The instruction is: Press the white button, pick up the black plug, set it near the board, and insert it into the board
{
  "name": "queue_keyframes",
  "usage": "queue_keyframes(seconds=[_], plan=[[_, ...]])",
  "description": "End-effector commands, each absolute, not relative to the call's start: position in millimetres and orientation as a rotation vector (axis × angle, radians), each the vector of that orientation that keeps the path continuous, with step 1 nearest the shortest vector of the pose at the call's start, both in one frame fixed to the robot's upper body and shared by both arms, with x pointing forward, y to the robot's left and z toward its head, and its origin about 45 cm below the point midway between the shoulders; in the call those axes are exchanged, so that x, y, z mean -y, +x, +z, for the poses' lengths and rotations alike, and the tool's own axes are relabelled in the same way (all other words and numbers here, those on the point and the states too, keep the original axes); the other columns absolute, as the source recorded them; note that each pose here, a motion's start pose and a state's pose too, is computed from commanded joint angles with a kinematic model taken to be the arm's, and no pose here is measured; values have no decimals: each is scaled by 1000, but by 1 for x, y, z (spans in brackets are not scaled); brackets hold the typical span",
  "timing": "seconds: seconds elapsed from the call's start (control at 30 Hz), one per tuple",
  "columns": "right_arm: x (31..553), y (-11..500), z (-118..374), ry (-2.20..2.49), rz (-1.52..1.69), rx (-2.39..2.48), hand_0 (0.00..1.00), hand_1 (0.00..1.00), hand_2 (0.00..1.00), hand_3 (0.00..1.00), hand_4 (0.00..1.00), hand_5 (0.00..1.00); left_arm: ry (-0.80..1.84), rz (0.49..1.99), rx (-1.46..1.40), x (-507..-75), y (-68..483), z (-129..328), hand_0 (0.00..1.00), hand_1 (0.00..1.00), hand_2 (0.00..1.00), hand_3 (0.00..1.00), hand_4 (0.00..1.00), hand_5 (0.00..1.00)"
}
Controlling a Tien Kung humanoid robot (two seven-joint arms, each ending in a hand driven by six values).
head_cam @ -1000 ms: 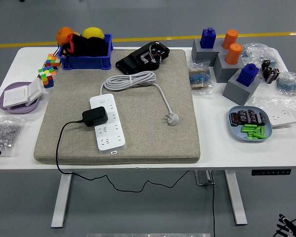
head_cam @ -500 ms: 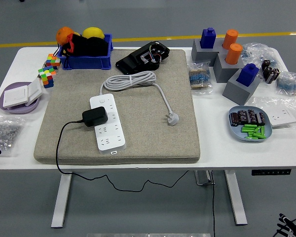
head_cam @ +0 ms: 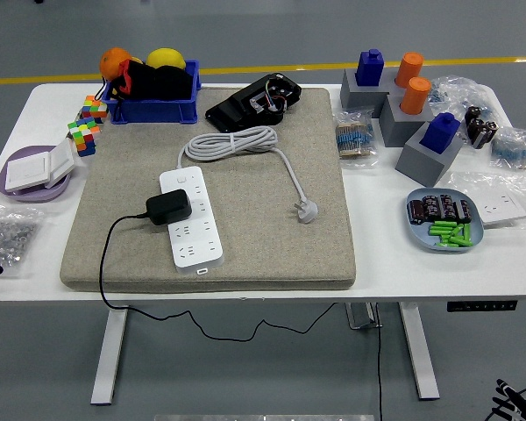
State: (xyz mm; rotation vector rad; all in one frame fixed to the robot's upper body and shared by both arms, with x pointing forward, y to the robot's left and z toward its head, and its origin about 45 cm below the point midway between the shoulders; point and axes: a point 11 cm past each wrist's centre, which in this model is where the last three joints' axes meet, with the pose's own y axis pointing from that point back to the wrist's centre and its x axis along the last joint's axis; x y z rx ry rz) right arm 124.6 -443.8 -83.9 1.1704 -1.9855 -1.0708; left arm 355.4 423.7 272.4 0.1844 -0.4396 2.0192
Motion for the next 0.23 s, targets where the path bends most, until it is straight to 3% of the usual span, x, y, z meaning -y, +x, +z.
queue_keyframes(seconds=[0.23], plan=[[444,127,-83,1174,-1069,1988,793,718,696,637,727,471,179,2011,442,-422,357,274,873,917,881,873,774,2]])
